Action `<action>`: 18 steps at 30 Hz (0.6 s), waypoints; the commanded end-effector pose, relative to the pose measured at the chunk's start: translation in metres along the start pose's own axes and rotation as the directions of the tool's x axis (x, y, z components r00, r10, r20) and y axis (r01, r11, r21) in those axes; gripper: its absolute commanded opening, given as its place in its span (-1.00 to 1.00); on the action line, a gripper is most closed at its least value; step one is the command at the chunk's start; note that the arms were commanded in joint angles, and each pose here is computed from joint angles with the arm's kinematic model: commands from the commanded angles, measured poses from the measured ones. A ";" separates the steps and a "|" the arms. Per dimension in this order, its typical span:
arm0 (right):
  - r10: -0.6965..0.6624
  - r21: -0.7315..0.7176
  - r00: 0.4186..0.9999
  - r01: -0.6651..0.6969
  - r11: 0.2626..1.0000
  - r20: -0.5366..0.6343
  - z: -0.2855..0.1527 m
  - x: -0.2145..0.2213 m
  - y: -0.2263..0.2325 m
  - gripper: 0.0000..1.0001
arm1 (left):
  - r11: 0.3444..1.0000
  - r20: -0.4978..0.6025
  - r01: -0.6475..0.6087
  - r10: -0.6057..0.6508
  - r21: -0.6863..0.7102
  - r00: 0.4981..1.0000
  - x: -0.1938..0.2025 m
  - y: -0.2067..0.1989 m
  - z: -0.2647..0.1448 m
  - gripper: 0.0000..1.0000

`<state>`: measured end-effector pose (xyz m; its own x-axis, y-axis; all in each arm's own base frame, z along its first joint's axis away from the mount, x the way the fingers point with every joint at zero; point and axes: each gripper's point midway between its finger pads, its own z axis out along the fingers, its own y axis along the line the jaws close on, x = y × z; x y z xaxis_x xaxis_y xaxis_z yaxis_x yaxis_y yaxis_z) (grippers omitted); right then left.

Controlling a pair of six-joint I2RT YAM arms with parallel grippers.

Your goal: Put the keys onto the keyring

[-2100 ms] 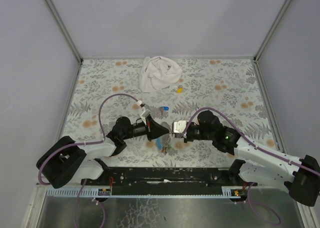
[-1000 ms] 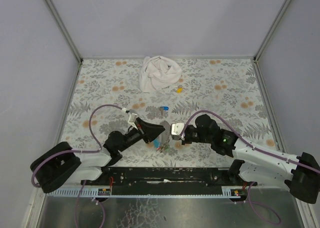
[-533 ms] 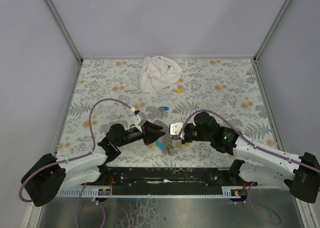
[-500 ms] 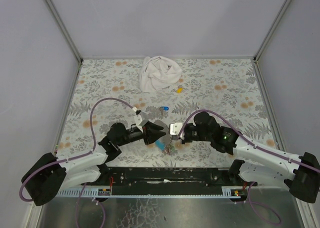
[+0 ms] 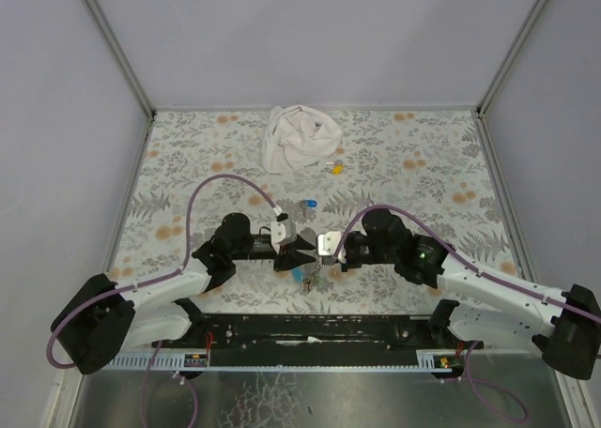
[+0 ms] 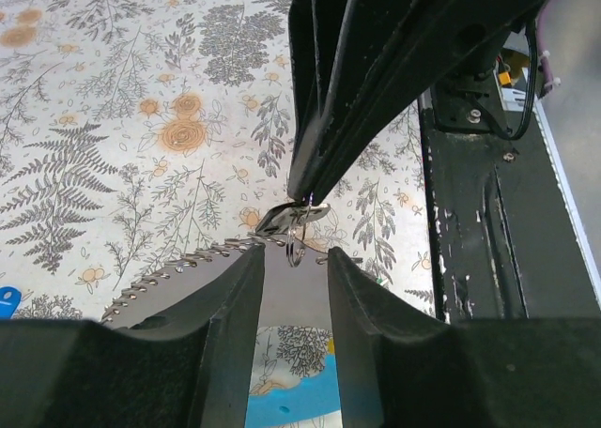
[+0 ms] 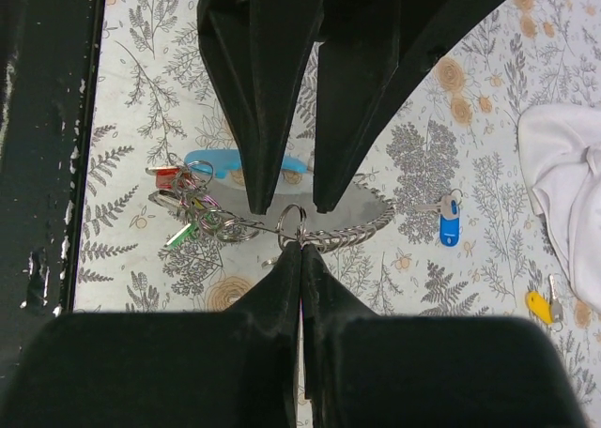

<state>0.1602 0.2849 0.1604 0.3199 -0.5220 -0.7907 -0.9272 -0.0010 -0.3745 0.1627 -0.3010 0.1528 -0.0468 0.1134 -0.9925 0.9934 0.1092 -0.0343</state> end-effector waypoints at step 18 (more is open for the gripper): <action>-0.038 0.004 0.996 0.038 0.999 0.082 -0.002 -0.030 -0.009 -1.00 | 0.997 0.008 0.009 -0.010 0.077 1.000 -0.009 0.000 0.009 -1.00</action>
<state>0.1538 0.2865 0.1551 0.3146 -0.5210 -0.7934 -0.9363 -0.0332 -0.3495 0.1554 -0.3066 0.1441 -0.0576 0.1523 -0.9867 0.9983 -0.0023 -0.0586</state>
